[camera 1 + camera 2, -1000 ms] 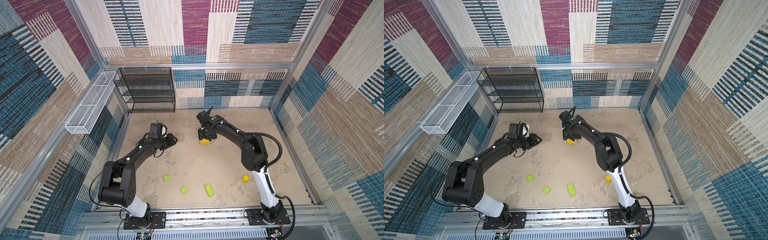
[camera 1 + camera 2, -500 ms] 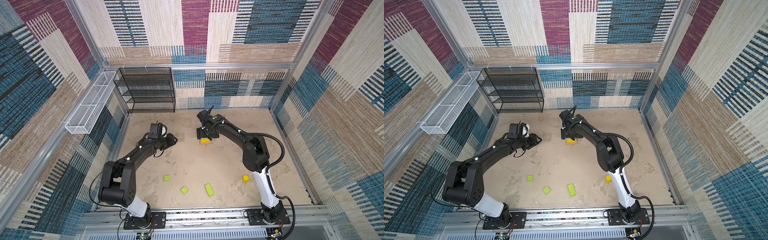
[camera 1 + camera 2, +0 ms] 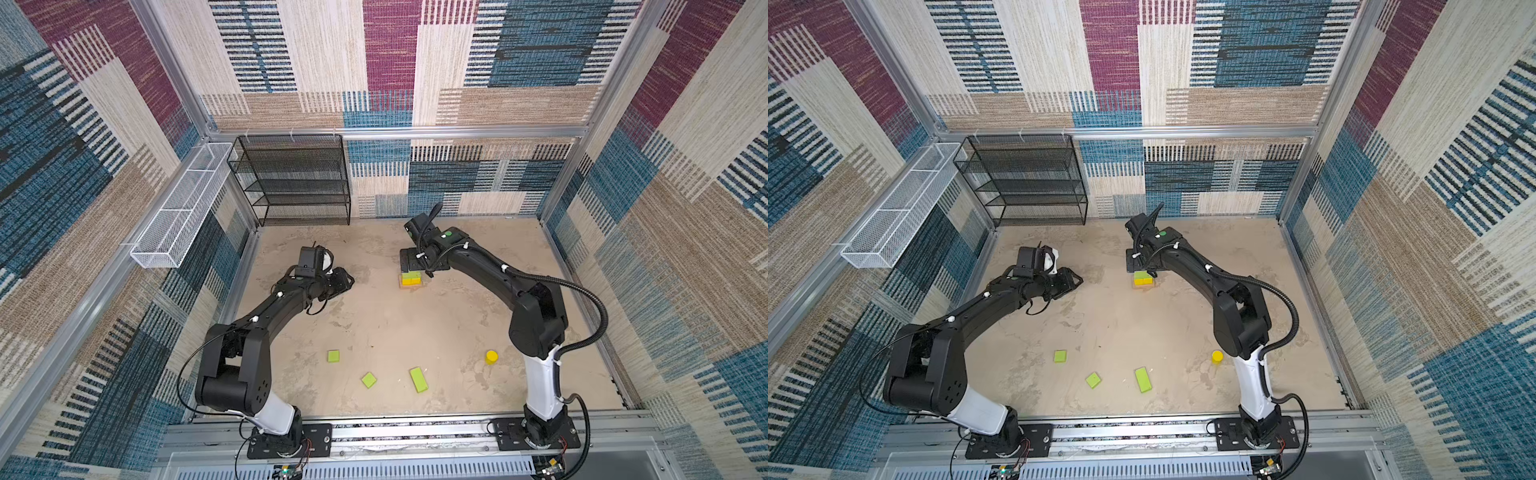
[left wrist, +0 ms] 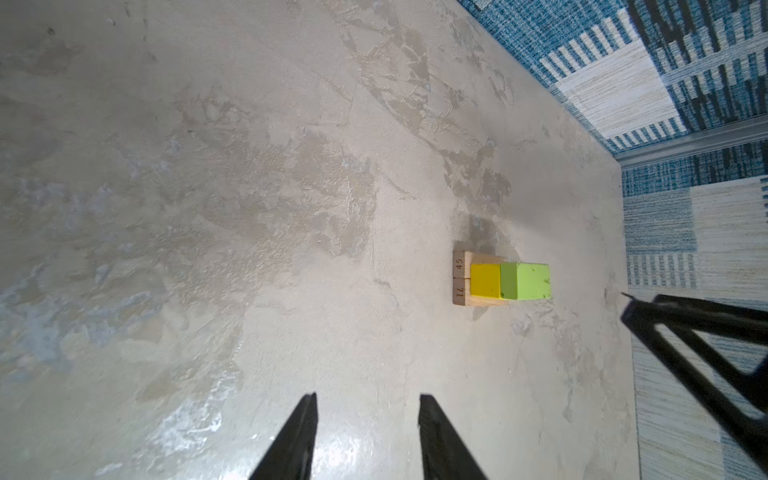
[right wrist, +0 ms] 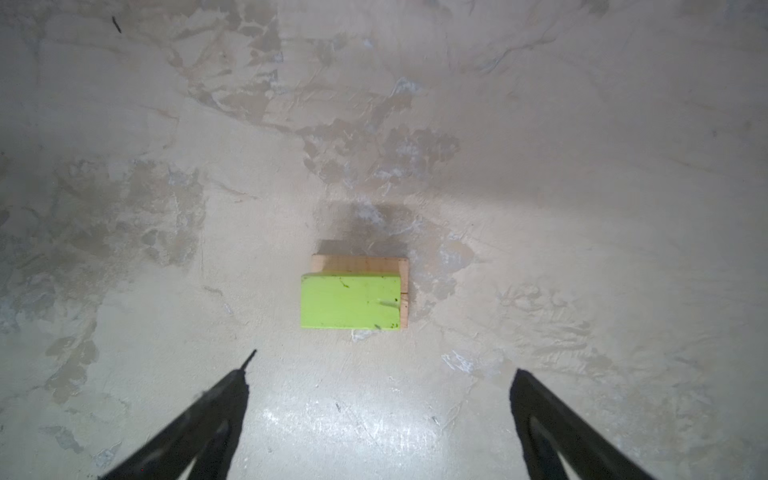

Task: Build the wood block tower
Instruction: 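Raise the right gripper off the stack while the left gripper grasps a small green cube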

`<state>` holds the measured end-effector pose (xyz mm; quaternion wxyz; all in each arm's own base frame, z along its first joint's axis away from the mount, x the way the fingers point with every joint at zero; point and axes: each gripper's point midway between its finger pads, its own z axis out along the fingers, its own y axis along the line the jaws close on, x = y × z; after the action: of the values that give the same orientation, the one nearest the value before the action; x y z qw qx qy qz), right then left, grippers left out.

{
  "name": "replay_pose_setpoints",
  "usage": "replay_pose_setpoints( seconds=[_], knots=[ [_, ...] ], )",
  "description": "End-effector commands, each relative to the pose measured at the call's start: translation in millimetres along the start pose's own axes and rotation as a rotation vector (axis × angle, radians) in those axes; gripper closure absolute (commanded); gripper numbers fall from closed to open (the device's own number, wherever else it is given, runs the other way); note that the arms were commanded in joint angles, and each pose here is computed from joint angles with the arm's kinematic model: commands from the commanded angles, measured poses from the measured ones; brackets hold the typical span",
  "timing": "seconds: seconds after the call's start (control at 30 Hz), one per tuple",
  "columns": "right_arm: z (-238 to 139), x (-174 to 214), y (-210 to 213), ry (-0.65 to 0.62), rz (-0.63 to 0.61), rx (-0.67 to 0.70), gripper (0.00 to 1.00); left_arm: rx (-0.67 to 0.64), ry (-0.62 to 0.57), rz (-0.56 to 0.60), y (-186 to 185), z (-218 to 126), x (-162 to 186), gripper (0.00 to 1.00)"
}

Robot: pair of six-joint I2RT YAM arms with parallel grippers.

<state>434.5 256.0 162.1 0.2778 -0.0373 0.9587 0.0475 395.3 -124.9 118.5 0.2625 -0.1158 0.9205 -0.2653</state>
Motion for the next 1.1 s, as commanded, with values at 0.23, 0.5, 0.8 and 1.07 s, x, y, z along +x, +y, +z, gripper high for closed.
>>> replay_pose_setpoints(
  seconds=[0.23, 0.5, 0.8, 1.07],
  knots=[
    [-65, -40, -13, -0.327, 0.096, -0.183, 0.01, -0.347, 0.1, 0.089, 57, -24, 18, 0.55],
    [-82, -61, -23, -0.438, 0.193, -0.284, 0.01, -0.354, 0.13, 0.059, 54, -55, 45, 0.52],
    [-96, -66, -27, -0.56, 0.23, -0.359, 0.01, -0.443, 0.21, 0.055, 55, -71, 87, 0.46],
    [-72, -53, -32, -0.509, 0.241, -0.41, 0.01, -0.563, 0.316, 0.115, 60, -71, 136, 0.37]
  ],
)
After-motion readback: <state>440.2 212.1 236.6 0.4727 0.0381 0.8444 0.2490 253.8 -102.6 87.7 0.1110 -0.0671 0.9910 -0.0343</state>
